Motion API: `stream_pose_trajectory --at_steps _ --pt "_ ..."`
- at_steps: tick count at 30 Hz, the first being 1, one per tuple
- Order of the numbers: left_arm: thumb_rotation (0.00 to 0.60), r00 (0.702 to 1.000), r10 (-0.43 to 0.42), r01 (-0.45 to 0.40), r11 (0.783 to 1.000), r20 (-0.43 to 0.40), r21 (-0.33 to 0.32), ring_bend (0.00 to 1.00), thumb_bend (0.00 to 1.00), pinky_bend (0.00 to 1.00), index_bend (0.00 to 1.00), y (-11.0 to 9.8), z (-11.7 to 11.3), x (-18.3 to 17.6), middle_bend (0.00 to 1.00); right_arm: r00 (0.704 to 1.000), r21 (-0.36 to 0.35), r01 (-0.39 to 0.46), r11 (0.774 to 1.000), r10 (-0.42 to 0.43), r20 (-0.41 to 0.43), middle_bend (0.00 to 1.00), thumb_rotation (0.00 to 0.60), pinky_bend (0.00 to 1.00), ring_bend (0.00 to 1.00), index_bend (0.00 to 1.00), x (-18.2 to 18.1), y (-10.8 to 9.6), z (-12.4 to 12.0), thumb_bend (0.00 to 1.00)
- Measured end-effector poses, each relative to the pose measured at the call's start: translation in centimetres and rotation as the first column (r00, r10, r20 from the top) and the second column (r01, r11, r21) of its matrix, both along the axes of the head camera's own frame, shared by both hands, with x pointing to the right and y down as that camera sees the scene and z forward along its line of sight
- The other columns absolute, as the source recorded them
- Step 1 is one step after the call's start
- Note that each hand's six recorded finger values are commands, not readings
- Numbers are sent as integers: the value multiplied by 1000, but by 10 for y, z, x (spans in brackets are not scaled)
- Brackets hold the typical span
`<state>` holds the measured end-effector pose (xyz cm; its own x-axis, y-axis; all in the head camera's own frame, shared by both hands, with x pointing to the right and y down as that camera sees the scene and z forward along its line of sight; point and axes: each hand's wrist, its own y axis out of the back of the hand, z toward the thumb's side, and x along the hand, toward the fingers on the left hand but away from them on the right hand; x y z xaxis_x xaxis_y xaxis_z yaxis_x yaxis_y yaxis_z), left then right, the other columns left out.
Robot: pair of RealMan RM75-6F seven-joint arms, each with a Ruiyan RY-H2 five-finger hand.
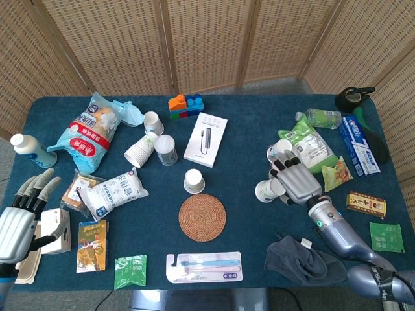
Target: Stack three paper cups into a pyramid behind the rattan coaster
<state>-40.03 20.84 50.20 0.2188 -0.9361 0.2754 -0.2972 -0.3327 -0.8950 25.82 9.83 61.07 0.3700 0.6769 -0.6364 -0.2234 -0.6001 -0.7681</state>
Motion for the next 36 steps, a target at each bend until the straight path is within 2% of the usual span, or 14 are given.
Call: stream_pose_trajectory --at_steps 9,19,36 --pt "600 1000 2 -2 1000 -2 0 0 400 93 52 2 1 -5 0 996 7 87 996 -87 -8 82 600 0 0 403 -34 5 -8 320" --pt "600 1000 -3 3 1000 -10 1 0 400 92 52 5 -1 -10 0 990 -15 143 990 -143 -16 82 600 0 0 402 -71 6 3 320" --pt "600 1000 -24 24 1000 -12 -6 0 400 91 53 8 1 -19 0 984 -33 173 984 -174 -30 81 600 0 0 401 -115 -5 21 320"
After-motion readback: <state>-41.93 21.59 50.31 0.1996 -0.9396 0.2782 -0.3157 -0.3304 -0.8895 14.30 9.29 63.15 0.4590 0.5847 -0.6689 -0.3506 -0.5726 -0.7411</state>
